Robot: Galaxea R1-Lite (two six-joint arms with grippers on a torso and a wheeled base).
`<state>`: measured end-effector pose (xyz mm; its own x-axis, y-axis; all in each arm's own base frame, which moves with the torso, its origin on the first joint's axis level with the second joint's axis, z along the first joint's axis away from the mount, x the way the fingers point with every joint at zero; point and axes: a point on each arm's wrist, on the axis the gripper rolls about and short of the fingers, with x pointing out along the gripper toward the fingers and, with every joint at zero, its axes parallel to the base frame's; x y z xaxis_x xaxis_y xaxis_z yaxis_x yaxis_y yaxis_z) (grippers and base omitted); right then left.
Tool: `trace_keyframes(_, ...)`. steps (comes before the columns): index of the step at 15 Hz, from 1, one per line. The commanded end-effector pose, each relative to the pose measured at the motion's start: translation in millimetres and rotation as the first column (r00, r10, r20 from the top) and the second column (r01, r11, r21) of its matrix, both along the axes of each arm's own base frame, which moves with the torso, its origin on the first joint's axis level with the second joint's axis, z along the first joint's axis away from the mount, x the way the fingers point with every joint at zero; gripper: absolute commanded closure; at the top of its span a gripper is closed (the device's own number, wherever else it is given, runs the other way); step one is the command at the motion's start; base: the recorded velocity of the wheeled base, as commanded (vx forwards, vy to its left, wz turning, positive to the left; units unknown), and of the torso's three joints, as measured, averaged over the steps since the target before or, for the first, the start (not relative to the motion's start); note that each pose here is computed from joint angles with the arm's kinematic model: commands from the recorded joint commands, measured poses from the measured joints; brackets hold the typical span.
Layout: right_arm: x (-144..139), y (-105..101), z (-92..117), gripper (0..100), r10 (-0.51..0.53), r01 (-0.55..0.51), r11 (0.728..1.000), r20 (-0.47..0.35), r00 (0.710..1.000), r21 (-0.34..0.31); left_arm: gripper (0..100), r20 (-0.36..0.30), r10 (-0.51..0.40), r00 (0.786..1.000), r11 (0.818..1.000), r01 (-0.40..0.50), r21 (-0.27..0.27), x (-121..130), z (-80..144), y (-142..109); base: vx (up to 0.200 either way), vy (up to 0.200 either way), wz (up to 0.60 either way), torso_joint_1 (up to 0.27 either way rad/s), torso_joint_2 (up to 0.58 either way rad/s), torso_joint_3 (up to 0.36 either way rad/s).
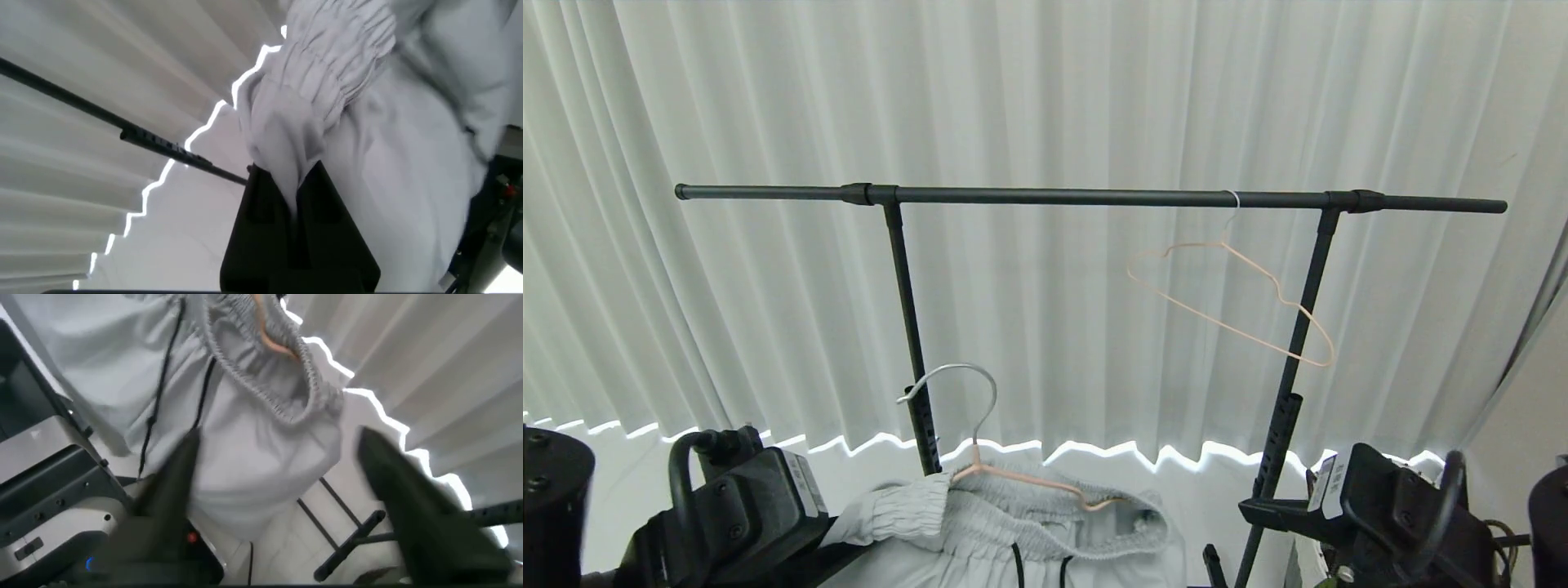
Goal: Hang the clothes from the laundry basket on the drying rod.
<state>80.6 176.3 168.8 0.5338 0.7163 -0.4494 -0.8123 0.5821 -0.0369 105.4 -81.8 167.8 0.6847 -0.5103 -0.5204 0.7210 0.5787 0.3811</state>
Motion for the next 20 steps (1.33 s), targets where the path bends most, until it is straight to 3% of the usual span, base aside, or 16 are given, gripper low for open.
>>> trace_keyframes(1, -2, -3, 3, 0, 0.009, -0.009, 1.0, 0.006, 1.0, 0.016, 100, 0.03, -0.029, 0.999, 0.999, 0.03, -0.041, -8, 6, 5, 0.0, 0.0, 0.0, 0.0, 0.0, 0.0)
trace_keyframes(5, 1, 5, 5, 0, 0.079, -0.079, 0.997, -0.01, 0.997, 0.018, 100, 0.032, -0.099, 0.995, 0.991, 0.101, -0.088, -13, 9, 7, 0.0, 0.0, 0.0, 0.0, 0.0, 0.0)
trace_keyframes(10, 24, 28, -2, 0, 0.24, -0.241, 0.97, -0.043, 0.97, -0.015, 100, 0.053, -0.241, 0.969, 0.953, 0.247, -0.173, -23, 17, 10, 0.0, 0.0, 0.0, 0.0, 0.0, 0.0)
trace_keyframes(14, 41, 49, -11, 0, 0.321, -0.323, 0.945, -0.053, 0.946, -0.047, 100, 0.068, -0.276, 0.959, 0.941, 0.284, -0.186, -27, 19, 11, 0.0, 0.0, 0.0, 0.0, 0.0, 0.0)
trace_keyframes(20, 57, 74, -14, 0, 0.338, -0.341, 0.939, -0.062, 0.939, -0.04, 100, 0.068, -0.309, 0.948, 0.93, 0.317, -0.186, -29, 19, 8, 0.0, 0.0, 0.0, 0.0, 0.0, 0.0)
